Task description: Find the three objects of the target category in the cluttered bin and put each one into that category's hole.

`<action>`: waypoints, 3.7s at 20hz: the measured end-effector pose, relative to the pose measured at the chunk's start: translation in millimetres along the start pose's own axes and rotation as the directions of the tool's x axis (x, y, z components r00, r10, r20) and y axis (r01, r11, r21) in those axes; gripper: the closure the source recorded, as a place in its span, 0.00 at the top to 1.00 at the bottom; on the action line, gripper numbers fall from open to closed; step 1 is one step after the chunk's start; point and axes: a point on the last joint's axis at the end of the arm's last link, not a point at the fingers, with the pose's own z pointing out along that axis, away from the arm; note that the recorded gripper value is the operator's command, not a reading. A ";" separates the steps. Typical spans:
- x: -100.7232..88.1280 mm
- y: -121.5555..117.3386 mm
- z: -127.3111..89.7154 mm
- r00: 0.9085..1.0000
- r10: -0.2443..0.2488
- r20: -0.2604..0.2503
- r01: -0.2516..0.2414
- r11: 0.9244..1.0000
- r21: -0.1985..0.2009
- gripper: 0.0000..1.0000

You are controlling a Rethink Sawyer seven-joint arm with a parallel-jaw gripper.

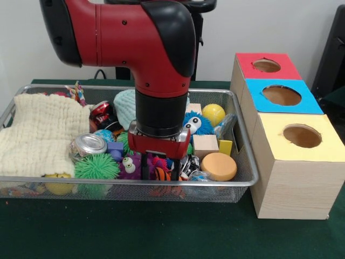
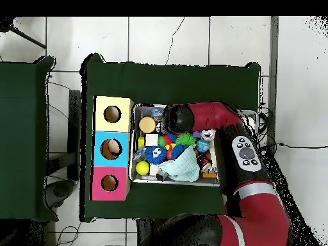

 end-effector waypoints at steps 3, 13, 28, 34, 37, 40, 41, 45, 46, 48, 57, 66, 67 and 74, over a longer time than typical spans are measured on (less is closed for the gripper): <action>0.0 0.7 1.5 1.000 -0.002 0.000 0.002 1.000 0.010 1.00; 1.0 4.0 2.9 1.000 -0.015 0.003 0.015 0.999 0.041 1.00; 0.1 4.4 5.7 1.000 0.015 -0.006 -0.015 0.999 0.045 0.00; -1.1 2.0 11.2 1.000 0.021 -0.006 -0.021 0.997 0.069 0.00; -1.3 2.4 11.3 1.000 0.026 -0.007 -0.025 0.997 0.074 0.00; -1.2 2.5 11.7 0.999 0.031 -0.008 -0.030 0.996 0.079 0.00; -1.1 2.4 11.9 0.999 0.034 -0.009 -0.033 0.996 0.080 0.00; -1.6 2.5 12.6 0.999 0.041 -0.011 -0.040 0.996 0.084 0.00; -1.7 2.5 12.5 0.999 0.046 -0.012 -0.044 0.995 0.084 0.00; -2.0 2.3 12.1 0.998 0.059 -0.015 -0.057 0.995 0.082 0.00; -4.2 -1.3 8.2 0.995 0.094 -0.021 -0.092 0.992 0.083 0.00; -13.4 -0.9 -21.1 0.996 0.091 -0.007 -0.090 0.988 0.123 0.00; -14.8 0.6 -25.8 0.996 0.092 -0.008 -0.090 0.988 0.126 0.00; -32.3 11.5 -69.1 0.990 0.135 -0.035 -0.129 0.984 0.125 0.00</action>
